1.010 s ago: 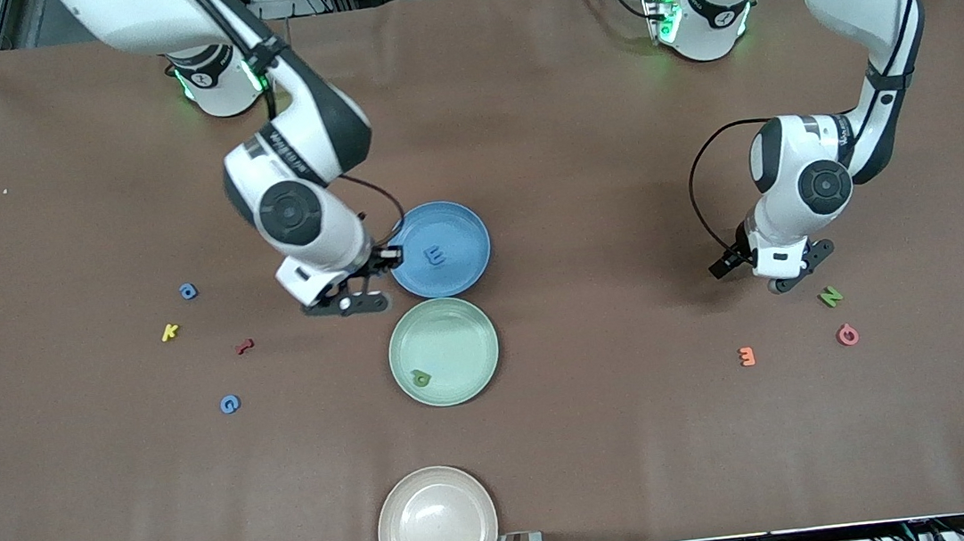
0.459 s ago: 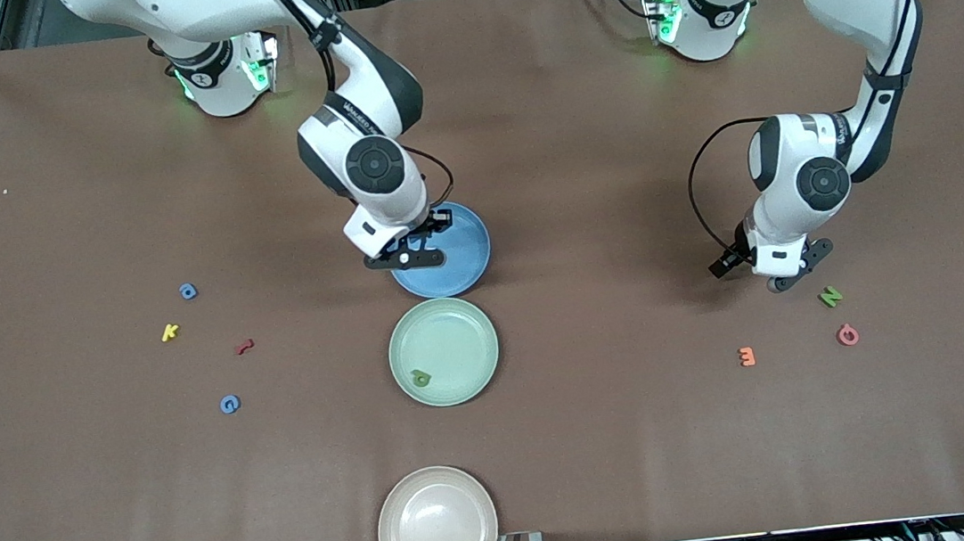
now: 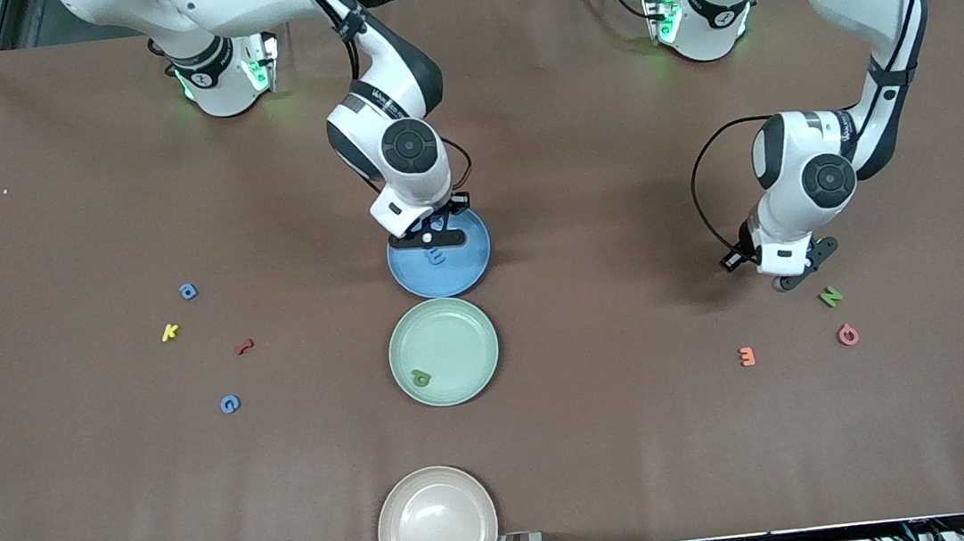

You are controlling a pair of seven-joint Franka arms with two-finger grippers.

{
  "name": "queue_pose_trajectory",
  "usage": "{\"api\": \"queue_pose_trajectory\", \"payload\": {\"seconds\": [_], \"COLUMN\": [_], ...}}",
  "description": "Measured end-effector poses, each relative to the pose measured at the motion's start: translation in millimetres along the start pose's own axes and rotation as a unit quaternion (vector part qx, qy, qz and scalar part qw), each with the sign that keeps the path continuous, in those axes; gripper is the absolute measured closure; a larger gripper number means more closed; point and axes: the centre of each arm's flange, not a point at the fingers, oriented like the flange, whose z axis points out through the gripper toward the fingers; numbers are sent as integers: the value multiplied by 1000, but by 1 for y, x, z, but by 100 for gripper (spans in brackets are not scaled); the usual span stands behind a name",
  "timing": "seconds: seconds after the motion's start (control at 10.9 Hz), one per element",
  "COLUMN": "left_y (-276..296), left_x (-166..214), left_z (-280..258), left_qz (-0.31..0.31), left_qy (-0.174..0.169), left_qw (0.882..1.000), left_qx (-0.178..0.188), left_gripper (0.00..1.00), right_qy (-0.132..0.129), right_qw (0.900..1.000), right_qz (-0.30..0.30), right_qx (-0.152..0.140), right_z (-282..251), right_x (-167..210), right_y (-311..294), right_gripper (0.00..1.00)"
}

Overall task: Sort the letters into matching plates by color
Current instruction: 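Place blue x on the blue plate with the right gripper, then drop green u on the green plate while the right gripper reaches blue e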

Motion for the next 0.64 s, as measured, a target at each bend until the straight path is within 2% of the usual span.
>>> {"api": "queue_pose_trajectory", "payload": {"seconds": [0.28,0.64], "left_y": [5,53], "left_x": [0,-8], "left_z": [-3,-36], "left_qz": [4,23], "left_qy": [5,25], "left_qw": [1000,998], "left_qx": [-5,-43], "left_gripper": [70,70], "right_qy": [-2,11], "right_qw": [1000,999], "right_qz": [11,31], "right_qx": [-2,12], "right_z": [8,-11], "right_x": [0,23], "right_y": [-1,17], "right_gripper": [28,25]}}
